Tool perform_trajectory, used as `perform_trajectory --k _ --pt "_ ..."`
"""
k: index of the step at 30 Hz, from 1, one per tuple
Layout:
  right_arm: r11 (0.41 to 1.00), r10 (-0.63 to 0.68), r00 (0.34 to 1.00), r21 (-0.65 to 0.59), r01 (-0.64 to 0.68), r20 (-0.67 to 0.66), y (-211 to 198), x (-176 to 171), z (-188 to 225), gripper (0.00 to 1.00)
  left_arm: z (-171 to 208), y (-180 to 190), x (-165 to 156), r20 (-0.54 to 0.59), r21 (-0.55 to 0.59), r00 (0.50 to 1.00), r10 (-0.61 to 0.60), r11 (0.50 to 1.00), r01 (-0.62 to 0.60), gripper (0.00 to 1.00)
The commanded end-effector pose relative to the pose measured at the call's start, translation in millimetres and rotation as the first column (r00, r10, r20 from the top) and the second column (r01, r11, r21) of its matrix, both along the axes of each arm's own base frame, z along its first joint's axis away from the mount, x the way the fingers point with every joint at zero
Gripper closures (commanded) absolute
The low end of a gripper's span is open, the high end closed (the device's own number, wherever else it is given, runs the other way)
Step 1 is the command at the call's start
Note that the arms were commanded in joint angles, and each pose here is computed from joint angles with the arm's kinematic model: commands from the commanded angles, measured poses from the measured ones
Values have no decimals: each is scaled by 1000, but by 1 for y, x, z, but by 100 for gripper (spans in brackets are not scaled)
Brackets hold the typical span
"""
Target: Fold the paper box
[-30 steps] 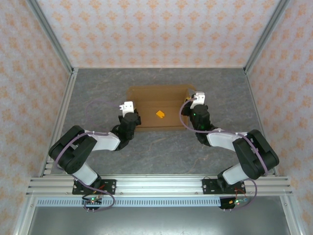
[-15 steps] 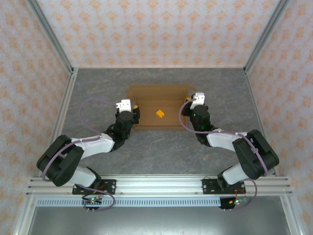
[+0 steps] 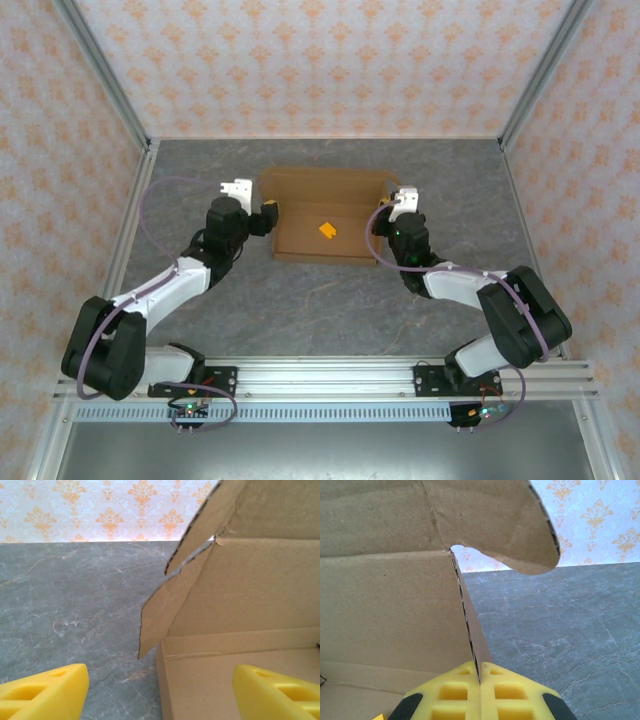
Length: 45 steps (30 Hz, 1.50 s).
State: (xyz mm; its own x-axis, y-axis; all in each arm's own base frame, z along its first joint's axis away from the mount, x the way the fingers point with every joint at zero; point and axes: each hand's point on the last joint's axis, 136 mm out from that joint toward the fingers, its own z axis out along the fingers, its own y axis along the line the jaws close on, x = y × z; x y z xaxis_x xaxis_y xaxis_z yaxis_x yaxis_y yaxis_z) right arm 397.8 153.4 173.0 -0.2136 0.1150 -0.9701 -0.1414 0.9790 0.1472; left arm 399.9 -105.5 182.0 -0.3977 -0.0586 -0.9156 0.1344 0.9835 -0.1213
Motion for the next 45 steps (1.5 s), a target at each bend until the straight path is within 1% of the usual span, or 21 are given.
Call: perform_trajectory --k 1,6,11,15,17,20,25,31,34,39,45 --pt "1000 -5 1000 -4 5 29 2 4 15 100 -4 5 7 -48 23 996 -75 997 77 21" --pt "1000 -5 1000 -14 5 30 3 6 18 100 4 15 19 -48 -13 985 -163 987 162 19" --pt "1000 -4 1000 -10 4 31 5 8 19 100 6 7 35 -77 -7 958 -276 961 276 19" --pt "1000 -4 1000 -11 4 31 5 10 20 100 4 0 47 -97 0 940 -327 944 329 19" --pt "1000 -4 999 -12 5 33 6 10 21 100 3 0 52 -107 8 936 -334 941 337 22" --pt "1000 -3 999 -13 3 33 6 11 23 100 1 1 59 -115 7 934 -338 940 341 30" --pt "1000 0 999 -15 1 38 7 13 26 100 -6 -1 63 -147 -5 921 -362 931 365 52" --pt "1000 -3 999 -16 4 36 7 13 27 100 0 -6 62 -135 -30 915 -381 924 380 74" --pt "1000 -5 999 -10 6 33 7 14 27 100 3 -9 61 -121 -47 913 -390 921 388 81" --pt "1000 -7 1000 9 7 17 9 15 26 100 7 -14 63 -105 -66 910 -400 916 395 87" --pt "999 -19 1000 36 20 -9 10 19 26 100 11 -25 65 -97 -103 914 -394 917 384 98"
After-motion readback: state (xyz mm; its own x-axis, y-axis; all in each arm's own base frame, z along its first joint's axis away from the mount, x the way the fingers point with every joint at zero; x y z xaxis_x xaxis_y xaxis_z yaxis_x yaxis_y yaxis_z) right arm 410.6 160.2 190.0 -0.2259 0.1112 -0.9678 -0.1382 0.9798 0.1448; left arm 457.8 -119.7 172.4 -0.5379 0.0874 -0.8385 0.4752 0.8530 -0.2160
